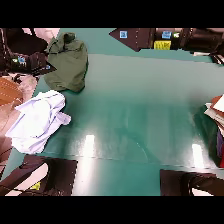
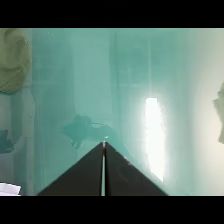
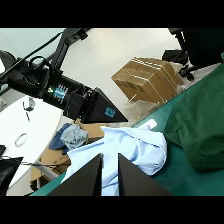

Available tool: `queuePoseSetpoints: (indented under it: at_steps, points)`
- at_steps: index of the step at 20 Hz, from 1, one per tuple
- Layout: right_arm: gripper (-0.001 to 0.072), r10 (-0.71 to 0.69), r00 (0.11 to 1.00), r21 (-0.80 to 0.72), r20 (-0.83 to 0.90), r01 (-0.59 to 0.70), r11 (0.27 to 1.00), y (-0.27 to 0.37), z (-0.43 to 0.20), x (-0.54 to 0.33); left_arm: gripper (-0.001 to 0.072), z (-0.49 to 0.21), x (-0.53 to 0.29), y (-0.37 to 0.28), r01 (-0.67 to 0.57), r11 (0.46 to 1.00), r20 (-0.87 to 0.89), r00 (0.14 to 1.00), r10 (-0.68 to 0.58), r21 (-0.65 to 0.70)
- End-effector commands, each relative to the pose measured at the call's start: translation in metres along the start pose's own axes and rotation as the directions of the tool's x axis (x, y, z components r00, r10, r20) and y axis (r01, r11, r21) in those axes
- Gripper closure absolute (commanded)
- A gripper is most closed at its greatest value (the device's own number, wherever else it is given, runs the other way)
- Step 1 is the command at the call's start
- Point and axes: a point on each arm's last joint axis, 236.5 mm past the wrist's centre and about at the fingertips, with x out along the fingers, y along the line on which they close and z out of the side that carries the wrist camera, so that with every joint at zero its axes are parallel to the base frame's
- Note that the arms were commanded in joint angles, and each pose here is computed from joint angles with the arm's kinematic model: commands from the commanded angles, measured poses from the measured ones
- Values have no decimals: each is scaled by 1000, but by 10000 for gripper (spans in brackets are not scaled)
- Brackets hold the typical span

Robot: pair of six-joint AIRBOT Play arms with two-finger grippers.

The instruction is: Fold the shirts.

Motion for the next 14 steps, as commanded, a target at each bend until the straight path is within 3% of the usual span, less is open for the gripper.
queuePoseSetpoints:
  at_steps: [1,14]
  points:
    - [590,0,1000,1,-1,0,1000,0,0,0,681,0,0,0,-1,1000,0,1000,1,0]
    - [590,0,1000,1,-1,0,1000,0,0,0,681,0,0,2,-7,1000,2,1000,7,3]
